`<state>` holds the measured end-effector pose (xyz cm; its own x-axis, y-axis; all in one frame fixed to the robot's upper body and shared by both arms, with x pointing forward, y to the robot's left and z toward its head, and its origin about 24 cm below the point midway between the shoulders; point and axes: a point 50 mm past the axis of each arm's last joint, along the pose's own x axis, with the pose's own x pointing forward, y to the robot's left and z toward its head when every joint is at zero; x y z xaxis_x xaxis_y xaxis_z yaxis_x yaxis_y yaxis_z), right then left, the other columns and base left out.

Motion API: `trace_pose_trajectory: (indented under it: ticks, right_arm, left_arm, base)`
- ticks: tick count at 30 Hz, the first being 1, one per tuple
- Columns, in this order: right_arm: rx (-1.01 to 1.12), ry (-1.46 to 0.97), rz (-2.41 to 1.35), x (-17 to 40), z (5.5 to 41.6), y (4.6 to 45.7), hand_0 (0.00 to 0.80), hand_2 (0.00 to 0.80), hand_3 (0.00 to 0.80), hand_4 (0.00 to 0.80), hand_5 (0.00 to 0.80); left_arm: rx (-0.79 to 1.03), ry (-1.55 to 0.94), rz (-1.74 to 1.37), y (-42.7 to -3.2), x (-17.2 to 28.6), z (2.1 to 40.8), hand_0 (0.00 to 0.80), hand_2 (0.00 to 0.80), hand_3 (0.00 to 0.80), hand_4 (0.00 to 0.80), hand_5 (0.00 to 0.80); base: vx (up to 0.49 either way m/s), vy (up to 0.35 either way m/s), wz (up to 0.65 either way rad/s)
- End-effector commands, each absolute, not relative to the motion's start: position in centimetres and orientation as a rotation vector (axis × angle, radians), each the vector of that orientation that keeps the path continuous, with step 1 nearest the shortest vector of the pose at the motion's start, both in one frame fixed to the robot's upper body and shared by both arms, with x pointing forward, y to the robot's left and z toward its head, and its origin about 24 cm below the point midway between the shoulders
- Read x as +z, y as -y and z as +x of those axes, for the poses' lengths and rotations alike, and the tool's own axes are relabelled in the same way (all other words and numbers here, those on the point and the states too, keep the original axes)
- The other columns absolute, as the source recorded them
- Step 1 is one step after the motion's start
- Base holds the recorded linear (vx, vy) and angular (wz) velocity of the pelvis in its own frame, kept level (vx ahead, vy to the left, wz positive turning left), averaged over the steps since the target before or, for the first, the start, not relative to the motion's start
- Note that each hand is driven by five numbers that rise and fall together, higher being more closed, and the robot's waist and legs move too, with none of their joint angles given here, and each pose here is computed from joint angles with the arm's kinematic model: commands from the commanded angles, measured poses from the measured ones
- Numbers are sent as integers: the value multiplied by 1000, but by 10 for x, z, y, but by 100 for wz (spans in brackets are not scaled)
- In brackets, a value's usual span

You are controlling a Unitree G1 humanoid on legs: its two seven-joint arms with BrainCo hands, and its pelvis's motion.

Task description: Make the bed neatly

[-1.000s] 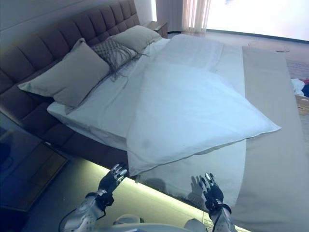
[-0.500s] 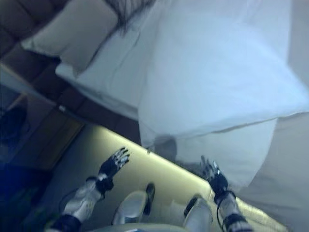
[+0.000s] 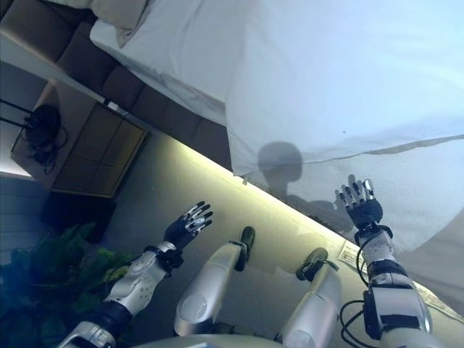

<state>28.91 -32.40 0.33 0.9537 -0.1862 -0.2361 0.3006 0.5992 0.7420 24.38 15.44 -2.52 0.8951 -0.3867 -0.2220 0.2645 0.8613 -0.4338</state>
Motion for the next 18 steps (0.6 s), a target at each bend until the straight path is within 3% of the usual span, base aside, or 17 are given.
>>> trace_pose_trajectory:
  ticks: [1, 18]
  right_arm:
    - [-279, -77, 880, 20, 287, 346, 0, 0, 0, 0, 0]
    - [-248, -76, 824, 39, 286, 364, 0, 0, 0, 0, 0]
  left_arm:
    - [-370, -194, -470, -147, -9, 243, 0, 0, 0, 0, 0]
    - [-333, -241, -476, -150, -17, 231, 0, 0, 0, 0, 0]
  base:
    - [92, 47, 2]
    - [82, 35, 3]
